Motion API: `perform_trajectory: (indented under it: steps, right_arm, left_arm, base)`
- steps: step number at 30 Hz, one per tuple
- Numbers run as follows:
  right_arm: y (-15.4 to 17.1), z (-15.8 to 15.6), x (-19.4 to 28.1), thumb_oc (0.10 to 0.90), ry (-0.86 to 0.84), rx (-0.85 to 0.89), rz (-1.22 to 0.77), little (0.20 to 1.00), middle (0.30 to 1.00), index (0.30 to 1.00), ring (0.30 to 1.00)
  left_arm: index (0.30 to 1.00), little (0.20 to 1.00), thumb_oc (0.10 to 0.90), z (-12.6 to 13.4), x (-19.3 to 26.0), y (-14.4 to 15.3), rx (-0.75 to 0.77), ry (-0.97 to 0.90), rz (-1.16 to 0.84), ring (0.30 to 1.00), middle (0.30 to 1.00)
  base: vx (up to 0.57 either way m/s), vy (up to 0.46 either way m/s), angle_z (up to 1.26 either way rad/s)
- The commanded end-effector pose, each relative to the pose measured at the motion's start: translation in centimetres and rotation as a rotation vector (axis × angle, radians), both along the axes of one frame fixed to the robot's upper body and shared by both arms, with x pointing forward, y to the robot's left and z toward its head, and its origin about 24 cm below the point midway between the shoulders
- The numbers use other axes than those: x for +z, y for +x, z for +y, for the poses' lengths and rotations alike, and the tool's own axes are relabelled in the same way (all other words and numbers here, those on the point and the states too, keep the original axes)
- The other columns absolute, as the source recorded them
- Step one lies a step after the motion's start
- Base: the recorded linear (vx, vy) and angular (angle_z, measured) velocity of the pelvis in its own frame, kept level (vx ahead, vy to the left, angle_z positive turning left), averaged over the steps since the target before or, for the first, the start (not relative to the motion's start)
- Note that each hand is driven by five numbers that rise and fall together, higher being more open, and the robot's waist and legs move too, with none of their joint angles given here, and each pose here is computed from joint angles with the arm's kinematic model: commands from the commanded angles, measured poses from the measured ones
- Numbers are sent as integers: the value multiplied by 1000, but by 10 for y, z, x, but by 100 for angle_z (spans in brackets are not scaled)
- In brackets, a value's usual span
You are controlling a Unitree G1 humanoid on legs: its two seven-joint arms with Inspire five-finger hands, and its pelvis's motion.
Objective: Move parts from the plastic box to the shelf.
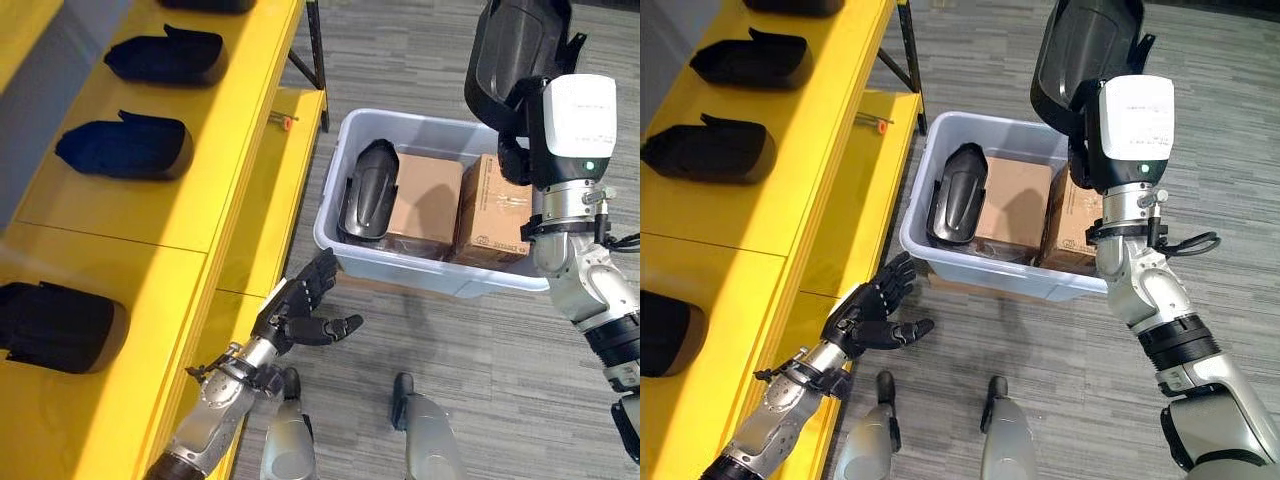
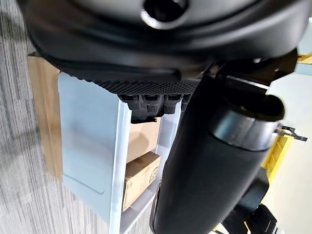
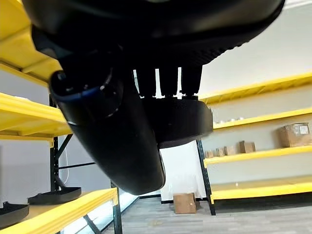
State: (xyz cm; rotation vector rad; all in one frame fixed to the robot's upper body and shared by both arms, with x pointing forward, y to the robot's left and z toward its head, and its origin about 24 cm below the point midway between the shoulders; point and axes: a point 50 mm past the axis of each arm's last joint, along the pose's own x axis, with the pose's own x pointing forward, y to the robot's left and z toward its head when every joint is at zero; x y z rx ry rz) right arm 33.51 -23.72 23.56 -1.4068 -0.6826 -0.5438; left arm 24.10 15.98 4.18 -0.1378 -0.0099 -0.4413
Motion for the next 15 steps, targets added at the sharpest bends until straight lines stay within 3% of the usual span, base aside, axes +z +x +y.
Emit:
perform_trajectory:
  steps: [1, 15]
  right_arm:
    - [-17, -1, 57, 400, -96, 14, -251, 300, 300, 300, 300]
    - [-40, 42, 56, 400, -150, 326, -192, 300, 300, 300, 300]
  left_arm:
    - [1000, 1000, 900, -13, 9, -6, -68, -18, -90, 1000, 1000]
    - [1000, 1000, 900, 8, -12, -19, -27, 23, 19, 1000, 1000]
  base:
    - [106, 14, 0]
    - [18, -37, -1]
